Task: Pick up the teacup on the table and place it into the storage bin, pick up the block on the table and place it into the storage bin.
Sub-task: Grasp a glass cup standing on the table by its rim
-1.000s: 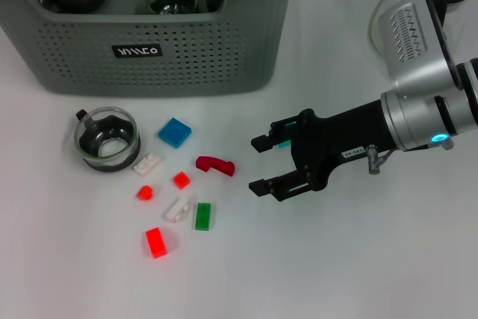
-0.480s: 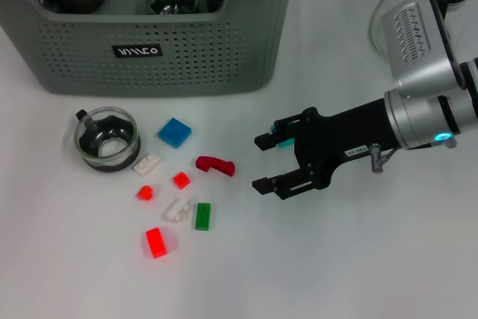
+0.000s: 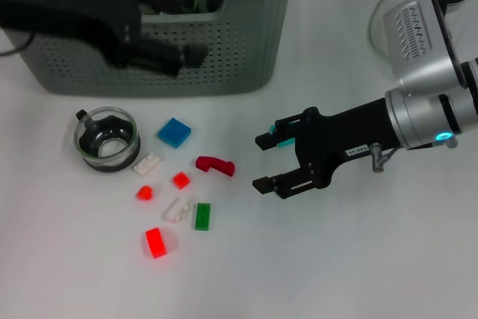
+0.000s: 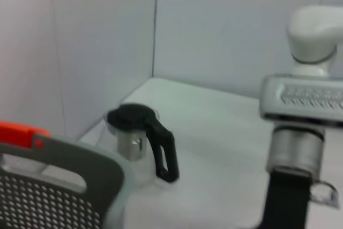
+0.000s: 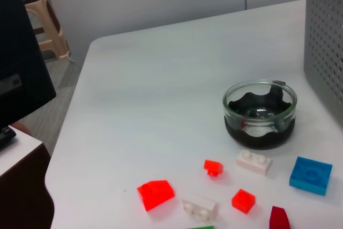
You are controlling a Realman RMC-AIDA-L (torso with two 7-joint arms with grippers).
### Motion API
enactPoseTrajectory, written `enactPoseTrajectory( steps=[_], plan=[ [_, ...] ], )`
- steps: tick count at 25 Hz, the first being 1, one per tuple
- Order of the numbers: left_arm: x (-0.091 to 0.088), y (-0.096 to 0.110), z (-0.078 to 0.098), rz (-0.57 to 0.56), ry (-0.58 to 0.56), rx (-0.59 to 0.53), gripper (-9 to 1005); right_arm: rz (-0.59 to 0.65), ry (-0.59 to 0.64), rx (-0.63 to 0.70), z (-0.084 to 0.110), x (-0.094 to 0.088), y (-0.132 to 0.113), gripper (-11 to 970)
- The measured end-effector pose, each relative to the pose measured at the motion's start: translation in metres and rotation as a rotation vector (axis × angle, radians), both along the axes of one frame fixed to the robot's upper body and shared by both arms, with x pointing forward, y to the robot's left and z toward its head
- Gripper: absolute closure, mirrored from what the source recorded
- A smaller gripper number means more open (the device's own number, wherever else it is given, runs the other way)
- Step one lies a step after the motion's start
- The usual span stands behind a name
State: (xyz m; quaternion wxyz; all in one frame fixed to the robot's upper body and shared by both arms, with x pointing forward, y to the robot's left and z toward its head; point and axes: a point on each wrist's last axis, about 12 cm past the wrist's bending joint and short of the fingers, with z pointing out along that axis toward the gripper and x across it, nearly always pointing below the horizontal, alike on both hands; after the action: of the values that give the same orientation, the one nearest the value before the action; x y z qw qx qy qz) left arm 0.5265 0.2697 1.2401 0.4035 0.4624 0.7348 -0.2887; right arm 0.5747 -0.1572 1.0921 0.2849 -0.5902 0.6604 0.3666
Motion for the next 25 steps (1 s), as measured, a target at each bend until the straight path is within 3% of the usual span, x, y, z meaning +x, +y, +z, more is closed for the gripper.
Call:
enactPoseTrajectory(
  steps=[5, 13, 25],
  plan=[
    [-0.013, 0.009, -0.016, -0.072, 0.002, 0.086, 162, -0.018, 0.008, 0.016, 0.0, 0.0, 0.002, 198],
    [-0.012, 0.023, -0.047, -0.044, 0.081, 0.259, 162, -0.019, 0.04, 0.029, -0.001, -0.003, 0.007, 199],
    [-0.001, 0.007, -0.082, -0.059, 0.114, 0.555, 163, -0.018, 0.05, 0.032, 0.0, -0.003, 0.013, 199]
  ],
)
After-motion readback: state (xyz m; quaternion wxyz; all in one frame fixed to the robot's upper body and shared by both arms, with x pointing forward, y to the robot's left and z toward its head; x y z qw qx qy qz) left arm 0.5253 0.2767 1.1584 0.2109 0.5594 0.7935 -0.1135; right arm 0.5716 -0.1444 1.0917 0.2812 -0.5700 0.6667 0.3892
